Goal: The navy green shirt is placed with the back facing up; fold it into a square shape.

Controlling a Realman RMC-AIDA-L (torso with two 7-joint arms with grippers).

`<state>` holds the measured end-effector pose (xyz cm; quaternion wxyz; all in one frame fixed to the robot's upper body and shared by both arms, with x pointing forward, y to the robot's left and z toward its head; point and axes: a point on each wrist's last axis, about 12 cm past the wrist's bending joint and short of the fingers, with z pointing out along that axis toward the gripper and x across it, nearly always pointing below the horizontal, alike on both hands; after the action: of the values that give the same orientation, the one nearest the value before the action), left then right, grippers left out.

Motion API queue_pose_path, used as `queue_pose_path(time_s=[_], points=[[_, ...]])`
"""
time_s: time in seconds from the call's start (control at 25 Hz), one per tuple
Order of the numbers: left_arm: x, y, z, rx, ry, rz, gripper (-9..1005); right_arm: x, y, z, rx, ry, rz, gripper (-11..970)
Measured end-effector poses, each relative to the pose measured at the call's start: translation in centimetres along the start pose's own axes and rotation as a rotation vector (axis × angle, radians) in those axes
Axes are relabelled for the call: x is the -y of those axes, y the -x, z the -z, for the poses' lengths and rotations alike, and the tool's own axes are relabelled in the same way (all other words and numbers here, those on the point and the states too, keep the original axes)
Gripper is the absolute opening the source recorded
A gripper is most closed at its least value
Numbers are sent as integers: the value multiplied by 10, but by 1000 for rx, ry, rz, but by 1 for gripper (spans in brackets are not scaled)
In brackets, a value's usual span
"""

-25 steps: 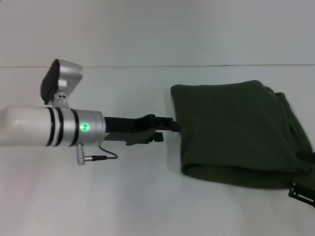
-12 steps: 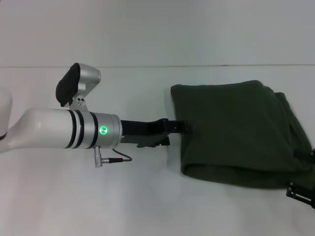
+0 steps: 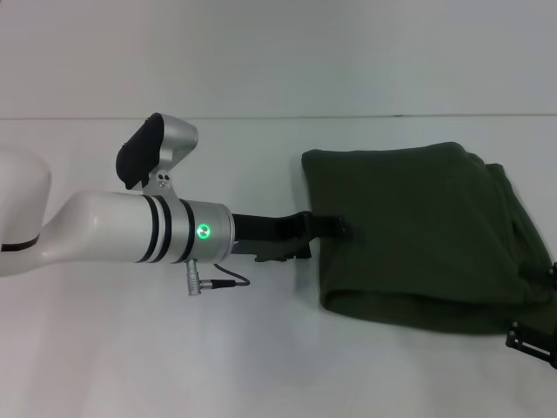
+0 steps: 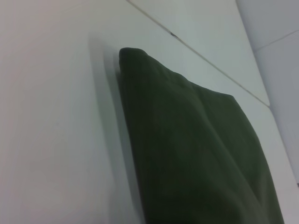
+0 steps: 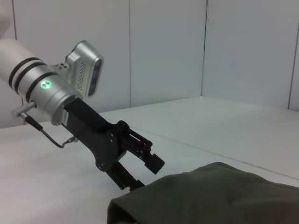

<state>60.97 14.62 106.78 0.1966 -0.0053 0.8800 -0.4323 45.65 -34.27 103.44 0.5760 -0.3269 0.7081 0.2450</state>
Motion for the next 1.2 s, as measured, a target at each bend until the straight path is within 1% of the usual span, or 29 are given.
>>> queue_pose_path(time_s=[0.4,0.64,0.84,0.96,1.16,1.2], points=[[8,-1,-12,-10,12,-28,877,1,1,-2,4,5,3,833],[12,2,-14,-2,1,-34,878,1,2,-4,6,7,6,832],[12,1,-16,-4,4,-47,843,2,3,-5,7,9,8,832],[13,-2,-19,-12,2,-75,822,2,4,-5,10,8,8,832],[11,-4,-19,-1,-1,-75,787,3,4,-5,11,6,7,833],[10,-3,-18,4,-3,-77,744,3,4,-5,11,5,7,833]])
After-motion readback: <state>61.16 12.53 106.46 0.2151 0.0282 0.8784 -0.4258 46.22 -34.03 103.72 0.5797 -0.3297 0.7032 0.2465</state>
